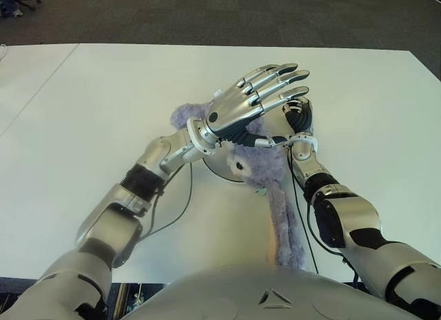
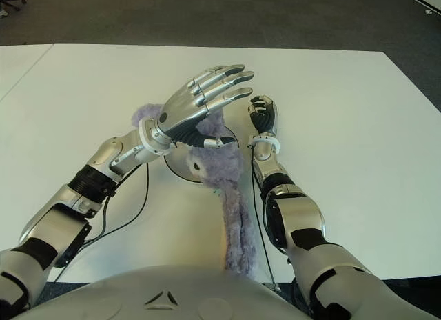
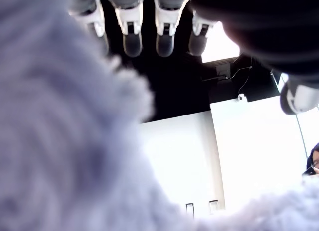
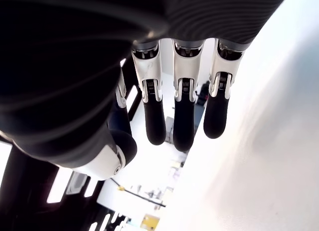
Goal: Put the doll into the plate.
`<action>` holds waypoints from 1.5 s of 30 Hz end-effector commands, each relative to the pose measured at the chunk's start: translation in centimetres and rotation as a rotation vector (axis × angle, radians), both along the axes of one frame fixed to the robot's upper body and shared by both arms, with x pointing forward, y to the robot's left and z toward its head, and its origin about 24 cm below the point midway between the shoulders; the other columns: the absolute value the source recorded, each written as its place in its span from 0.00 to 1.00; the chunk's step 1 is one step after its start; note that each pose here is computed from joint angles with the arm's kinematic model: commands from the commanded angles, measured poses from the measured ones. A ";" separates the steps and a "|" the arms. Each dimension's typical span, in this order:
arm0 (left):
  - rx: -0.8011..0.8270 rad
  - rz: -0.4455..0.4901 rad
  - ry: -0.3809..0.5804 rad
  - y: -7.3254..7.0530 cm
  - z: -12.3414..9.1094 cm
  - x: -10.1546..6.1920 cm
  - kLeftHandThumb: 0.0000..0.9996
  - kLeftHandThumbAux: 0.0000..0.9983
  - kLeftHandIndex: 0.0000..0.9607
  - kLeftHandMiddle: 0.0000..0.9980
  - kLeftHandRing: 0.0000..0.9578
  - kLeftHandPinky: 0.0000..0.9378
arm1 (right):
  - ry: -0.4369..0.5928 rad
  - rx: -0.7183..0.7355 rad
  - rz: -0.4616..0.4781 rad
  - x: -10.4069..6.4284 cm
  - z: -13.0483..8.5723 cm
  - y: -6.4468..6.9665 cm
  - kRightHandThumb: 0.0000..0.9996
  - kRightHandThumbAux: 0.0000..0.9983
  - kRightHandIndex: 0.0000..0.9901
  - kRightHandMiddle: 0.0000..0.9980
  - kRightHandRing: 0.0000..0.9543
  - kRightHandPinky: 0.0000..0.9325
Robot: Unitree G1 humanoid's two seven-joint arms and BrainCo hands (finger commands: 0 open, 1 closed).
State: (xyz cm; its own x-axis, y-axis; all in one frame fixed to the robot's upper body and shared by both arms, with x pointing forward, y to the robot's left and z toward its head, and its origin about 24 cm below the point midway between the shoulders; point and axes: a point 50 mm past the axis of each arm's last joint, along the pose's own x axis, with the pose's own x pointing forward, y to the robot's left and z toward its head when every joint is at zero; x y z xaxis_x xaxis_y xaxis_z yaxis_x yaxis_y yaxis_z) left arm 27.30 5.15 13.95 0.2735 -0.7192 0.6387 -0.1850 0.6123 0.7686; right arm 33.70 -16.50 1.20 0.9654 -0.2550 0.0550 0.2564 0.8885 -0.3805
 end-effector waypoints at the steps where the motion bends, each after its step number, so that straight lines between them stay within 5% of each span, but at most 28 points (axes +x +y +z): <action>1: 0.004 -0.070 -0.049 -1.6 1.6 -0.1 0.28 0.27 0.00 0.00 0.00 0.00 | 0.344 0.068 -0.030 -6.2 -7.9 0.4 0.69 0.73 0.41 0.41 0.50 0.53; 8: 0.011 -0.099 -0.109 -2.3 2.6 -0.3 0.32 0.25 0.00 0.00 0.00 0.00 | 0.334 -0.014 -0.048 -6.0 -7.6 -0.6 0.68 0.74 0.40 0.36 0.44 0.48; 16: 0.008 -0.083 -0.151 -2.6 3.2 -0.5 0.31 0.23 0.00 0.00 0.00 0.00 | 0.339 -0.058 -0.044 -5.7 -7.4 0.2 0.68 0.74 0.40 0.35 0.43 0.50; 20: 0.010 -0.060 -0.183 -2.3 3.3 -0.3 0.29 0.22 0.00 0.00 0.00 0.00 | 0.330 -0.056 -0.037 -5.3 -7.1 1.2 0.68 0.74 0.40 0.35 0.41 0.44; 29: 0.007 0.024 -0.262 -0.6 5.1 0.6 0.27 0.24 0.00 0.00 0.00 0.00 | 0.291 0.055 0.000 -5.6 -7.1 1.2 0.69 0.74 0.40 0.34 0.38 0.37; 32: -0.007 0.081 -0.324 0.3 7.9 1.6 0.26 0.25 0.00 0.00 0.00 0.00 | 0.307 0.073 0.002 -5.9 -7.5 1.3 0.70 0.74 0.40 0.35 0.40 0.46; 36: 0.002 0.128 -0.362 1.1 8.8 2.3 0.20 0.25 0.00 0.00 0.00 0.00 | 0.339 0.073 -0.008 -6.0 -7.8 1.2 0.70 0.74 0.40 0.37 0.44 0.54; 43: 0.007 0.244 -0.360 7.0 9.8 3.8 0.10 0.30 0.00 0.00 0.00 0.00 | 0.415 0.070 -0.031 -6.3 -8.4 0.7 0.70 0.74 0.41 0.41 0.50 0.58; 45: 0.006 0.276 -0.344 8.4 10.0 4.1 0.10 0.31 0.00 0.00 0.00 0.00 | 0.433 0.042 -0.037 -6.5 -8.6 0.4 0.70 0.74 0.41 0.49 0.59 0.69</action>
State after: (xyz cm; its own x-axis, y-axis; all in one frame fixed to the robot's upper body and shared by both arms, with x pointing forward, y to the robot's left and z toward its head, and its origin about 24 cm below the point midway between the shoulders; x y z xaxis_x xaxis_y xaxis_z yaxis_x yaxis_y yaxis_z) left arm 30.55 10.15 24.22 0.1412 -0.6738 0.7253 -0.5723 0.5423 0.6152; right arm 33.83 -15.20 1.30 0.9752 -0.2167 0.0441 0.2190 0.9185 -0.3292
